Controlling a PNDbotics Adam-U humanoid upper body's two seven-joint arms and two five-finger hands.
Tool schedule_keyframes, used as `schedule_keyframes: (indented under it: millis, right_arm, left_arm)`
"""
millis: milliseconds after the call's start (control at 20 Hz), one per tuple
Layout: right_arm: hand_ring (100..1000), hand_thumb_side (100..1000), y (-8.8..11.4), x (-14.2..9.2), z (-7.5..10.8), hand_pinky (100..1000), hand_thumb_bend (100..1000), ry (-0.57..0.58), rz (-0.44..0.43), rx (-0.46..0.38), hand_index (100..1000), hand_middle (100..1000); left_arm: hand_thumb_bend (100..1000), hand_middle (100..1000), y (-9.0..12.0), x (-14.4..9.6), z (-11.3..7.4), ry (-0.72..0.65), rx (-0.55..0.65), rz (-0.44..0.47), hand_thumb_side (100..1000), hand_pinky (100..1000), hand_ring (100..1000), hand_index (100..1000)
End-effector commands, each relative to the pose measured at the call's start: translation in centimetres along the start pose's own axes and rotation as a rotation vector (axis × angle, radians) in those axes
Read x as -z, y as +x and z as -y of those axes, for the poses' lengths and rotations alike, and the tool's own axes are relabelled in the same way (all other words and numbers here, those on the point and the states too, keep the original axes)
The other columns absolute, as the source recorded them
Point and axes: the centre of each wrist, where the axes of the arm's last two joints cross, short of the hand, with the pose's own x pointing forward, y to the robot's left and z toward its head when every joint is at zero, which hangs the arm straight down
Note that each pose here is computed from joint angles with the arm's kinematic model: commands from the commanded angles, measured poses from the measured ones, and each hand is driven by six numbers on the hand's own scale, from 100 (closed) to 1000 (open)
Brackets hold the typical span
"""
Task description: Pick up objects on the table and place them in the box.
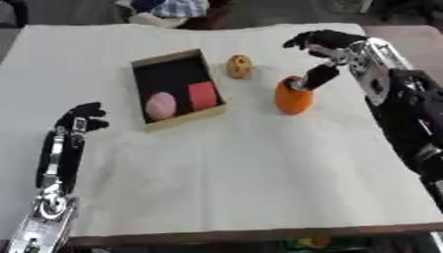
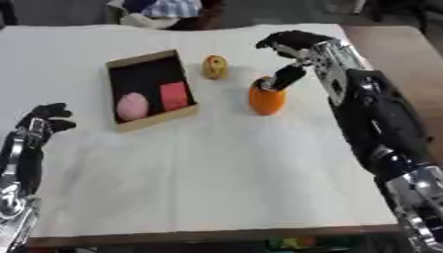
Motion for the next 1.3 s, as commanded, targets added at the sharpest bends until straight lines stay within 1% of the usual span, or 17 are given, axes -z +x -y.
schedule_keyframes:
  millis: [50,100,150,300,400,450,500,550,700,750,850,900,950,1000,1100,1300]
  right_arm:
    - [852,418,-1.5,-0.7,0.4,844,320,0.020,-0.051,0.006,928,862]
    - [847,383,-1.6,-0.6,0.1,841,311,0.030,-0.062,0.007,925,856]
    - [846,399,-1.6,-0.5,-0.2,841,307,0.037,-0.069,0.007,924,855]
    - [836,393,-1.8,-0.5,-0.6,838,287,0.044,-0.078,0.012,909,841]
    - [824,378,-1.9,-0.6,-0.5,835,257,0.050,-0.071,0.010,850,816]
    - [823,373,-1.9,-0.6,-0.4,835,246,0.052,-0.065,0.008,836,812]
    - [820,354,-1.9,-0.7,-0.3,834,187,0.054,-0.057,0.007,784,802]
    - [819,344,-1.9,-0.7,-0.2,834,169,0.055,-0.046,0.006,766,798]
    - [819,339,-1.8,-1.1,0.4,835,104,0.042,0.000,0.007,758,798]
    - [818,331,-1.8,-1.3,0.7,835,100,0.035,0.016,0.008,745,797]
    - [819,308,-1.8,-1.6,1.1,835,100,0.029,0.044,0.001,690,794]
    - [815,275,-1.7,-1.7,1.3,833,100,0.029,0.056,-0.003,621,785]
    - [811,258,-1.7,-1.8,1.5,831,100,0.027,0.068,-0.007,591,779]
    - [796,233,-1.6,-1.9,1.7,823,100,0.020,0.078,-0.009,497,759]
    - [777,216,-1.5,-2.2,2.2,814,100,-0.007,0.096,-0.004,416,741]
    - [766,205,-1.3,-2.5,3.0,811,100,-0.055,0.116,0.010,398,733]
  left_arm:
    - [100,628,0.3,0.2,-0.7,0.004,0.022,0.017,940,756,613,763]
    - [100,628,0.3,0.2,-0.6,0.004,0.022,0.017,940,756,613,763]
    - [100,628,0.3,0.2,-0.6,0.004,0.022,0.017,940,756,613,763]
    - [100,628,0.3,0.2,-0.7,0.006,0.022,0.016,940,756,613,763]
    - [100,628,0.3,0.2,-0.7,0.007,0.022,0.016,940,756,613,763]
    - [100,628,0.3,0.2,-0.7,0.006,0.022,0.016,940,756,613,763]
    - [100,629,0.3,0.2,-0.7,0.006,0.021,0.016,941,756,613,763]
    - [100,629,0.3,0.2,-0.7,0.005,0.021,0.015,941,756,613,763]
    - [100,629,0.2,0.2,-0.7,0.006,0.023,0.014,942,757,612,763]
    - [100,629,0.2,0.2,-0.8,0.007,0.024,0.014,942,757,612,763]
    - [100,629,0.2,0.2,-0.8,0.008,0.025,0.013,942,757,612,763]
    - [100,629,0.2,0.1,-0.8,0.008,0.025,0.012,943,757,612,763]
    - [100,629,0.2,0.1,-0.8,0.008,0.025,0.012,943,757,612,763]
    - [100,629,0.2,0.1,-0.8,0.007,0.025,0.011,942,757,612,763]
    - [100,630,0.1,0.1,-0.8,0.007,0.026,0.011,943,757,612,763]
    - [100,630,0.1,0.1,-0.8,0.008,0.027,0.010,942,757,612,763]
